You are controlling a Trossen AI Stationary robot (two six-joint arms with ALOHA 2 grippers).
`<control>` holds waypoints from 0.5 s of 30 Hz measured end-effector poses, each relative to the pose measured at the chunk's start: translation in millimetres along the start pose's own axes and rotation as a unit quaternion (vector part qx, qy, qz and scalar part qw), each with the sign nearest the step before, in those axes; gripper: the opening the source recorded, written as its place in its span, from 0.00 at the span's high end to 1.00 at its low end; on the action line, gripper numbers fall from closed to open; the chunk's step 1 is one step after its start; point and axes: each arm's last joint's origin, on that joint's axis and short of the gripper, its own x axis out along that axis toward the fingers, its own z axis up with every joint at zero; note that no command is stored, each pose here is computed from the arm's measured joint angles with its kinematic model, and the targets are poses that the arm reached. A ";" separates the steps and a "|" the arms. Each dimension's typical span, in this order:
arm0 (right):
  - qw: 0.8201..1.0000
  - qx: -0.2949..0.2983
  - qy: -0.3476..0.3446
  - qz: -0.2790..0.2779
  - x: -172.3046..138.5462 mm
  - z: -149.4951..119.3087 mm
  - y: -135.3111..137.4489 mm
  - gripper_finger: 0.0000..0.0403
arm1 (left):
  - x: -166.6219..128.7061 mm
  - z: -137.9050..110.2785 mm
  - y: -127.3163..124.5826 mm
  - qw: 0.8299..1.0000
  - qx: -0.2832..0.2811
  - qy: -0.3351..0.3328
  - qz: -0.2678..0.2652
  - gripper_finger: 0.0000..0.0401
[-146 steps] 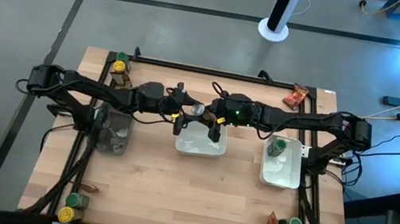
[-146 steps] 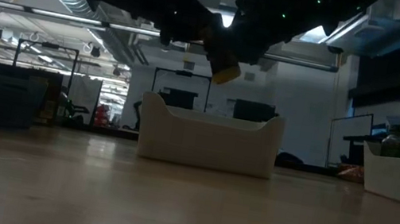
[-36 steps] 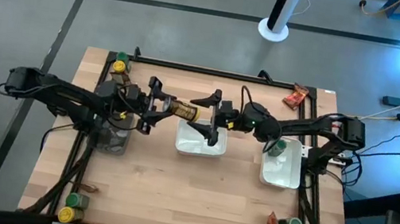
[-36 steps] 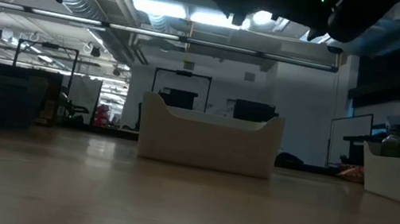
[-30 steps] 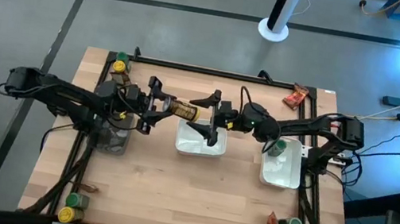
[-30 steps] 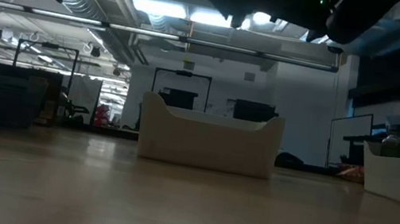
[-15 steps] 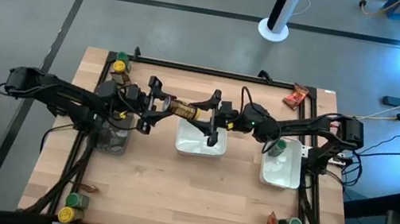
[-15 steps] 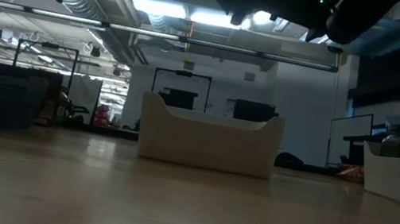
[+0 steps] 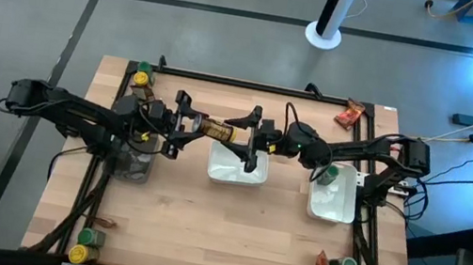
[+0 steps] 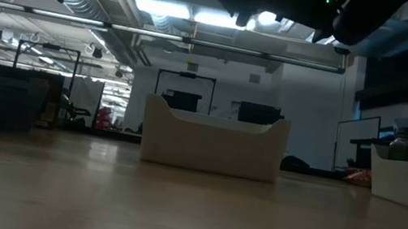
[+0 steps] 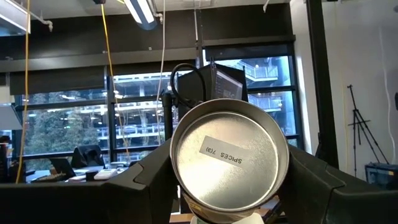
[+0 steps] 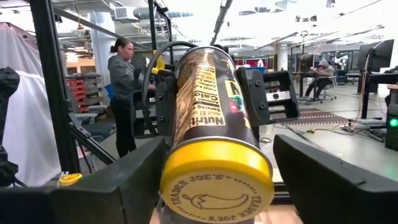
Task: Sort spices by type
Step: Put the top right yellow seasoning bottle into the left white bin
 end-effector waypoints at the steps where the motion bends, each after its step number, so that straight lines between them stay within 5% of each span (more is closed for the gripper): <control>1: 1.000 0.004 0.000 0.001 0.0 0.0 0.1 0.26 | 0.0 0.0 0.0 1.000 0.000 0.000 0.000 0.49; 15: 0.999 0.012 0.018 0.040 21.9 7.8 4.7 0.26 | 0.1 0.1 -2.2 1.000 -0.003 0.001 -0.005 0.49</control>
